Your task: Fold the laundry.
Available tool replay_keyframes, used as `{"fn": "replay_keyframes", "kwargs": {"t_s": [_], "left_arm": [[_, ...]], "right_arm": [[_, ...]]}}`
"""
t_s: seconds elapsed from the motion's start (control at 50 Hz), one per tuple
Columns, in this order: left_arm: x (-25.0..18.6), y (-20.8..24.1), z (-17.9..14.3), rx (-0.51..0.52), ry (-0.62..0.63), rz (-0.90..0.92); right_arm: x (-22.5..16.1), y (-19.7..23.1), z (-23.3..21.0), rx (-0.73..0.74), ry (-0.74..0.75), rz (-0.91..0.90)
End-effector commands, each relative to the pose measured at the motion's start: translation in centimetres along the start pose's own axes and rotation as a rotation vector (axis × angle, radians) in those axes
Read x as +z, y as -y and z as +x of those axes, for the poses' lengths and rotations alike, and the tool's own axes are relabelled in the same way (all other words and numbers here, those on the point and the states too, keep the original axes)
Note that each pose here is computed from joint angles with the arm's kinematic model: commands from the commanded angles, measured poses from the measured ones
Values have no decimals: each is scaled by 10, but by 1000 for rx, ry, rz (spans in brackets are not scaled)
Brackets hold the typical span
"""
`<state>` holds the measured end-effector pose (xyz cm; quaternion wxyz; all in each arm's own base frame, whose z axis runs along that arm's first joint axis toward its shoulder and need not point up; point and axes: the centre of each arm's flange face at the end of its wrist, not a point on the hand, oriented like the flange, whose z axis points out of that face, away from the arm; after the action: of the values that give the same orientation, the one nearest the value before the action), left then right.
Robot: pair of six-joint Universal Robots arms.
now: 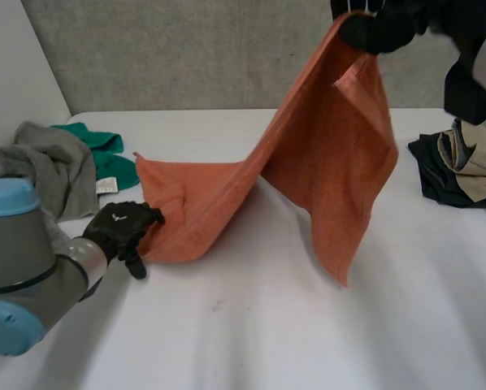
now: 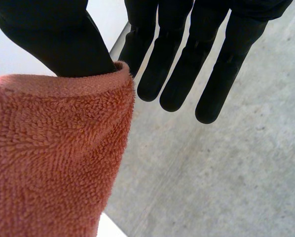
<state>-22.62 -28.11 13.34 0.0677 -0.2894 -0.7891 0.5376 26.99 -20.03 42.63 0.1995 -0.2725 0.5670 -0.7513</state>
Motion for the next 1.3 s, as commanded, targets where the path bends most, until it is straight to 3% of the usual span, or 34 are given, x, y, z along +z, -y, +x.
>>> {"fn": "replay_keyframes", "kwargs": {"t_s": [0.02,0.18,0.3,0.48,0.6,0.7,0.78,0.88,0.98,1.0,1.12,1.2,1.3], "left_arm": [[18,-2,26,27,-53,-35],[34,6,11,24,109,10],[7,46,-25,1,238,153],[-84,117,-44,83,164,416],[-83,101,-51,121,82,263],[-50,77,-57,167,60,112],[-3,75,-74,193,119,98],[30,116,-80,243,212,240],[26,193,-97,241,414,555],[16,221,-102,214,473,694],[-19,273,-105,147,504,1034],[-25,262,-100,135,462,996],[-17,211,-96,110,426,794]], "right_arm": [[-9,28,8,25,-42,71],[-11,37,25,47,-102,88],[4,-6,65,-23,-191,-35],[13,-104,82,-184,-150,-349],[8,-163,72,-264,-63,-524],[18,-210,67,-293,-29,-594],[48,-241,81,-350,-119,-552],[94,-230,107,-439,-278,-346],[135,-172,129,-481,-422,14],[141,-151,134,-471,-455,137],[144,-87,137,-445,-507,467],[138,-83,130,-448,-460,469],[122,-112,125,-433,-397,336]]}}
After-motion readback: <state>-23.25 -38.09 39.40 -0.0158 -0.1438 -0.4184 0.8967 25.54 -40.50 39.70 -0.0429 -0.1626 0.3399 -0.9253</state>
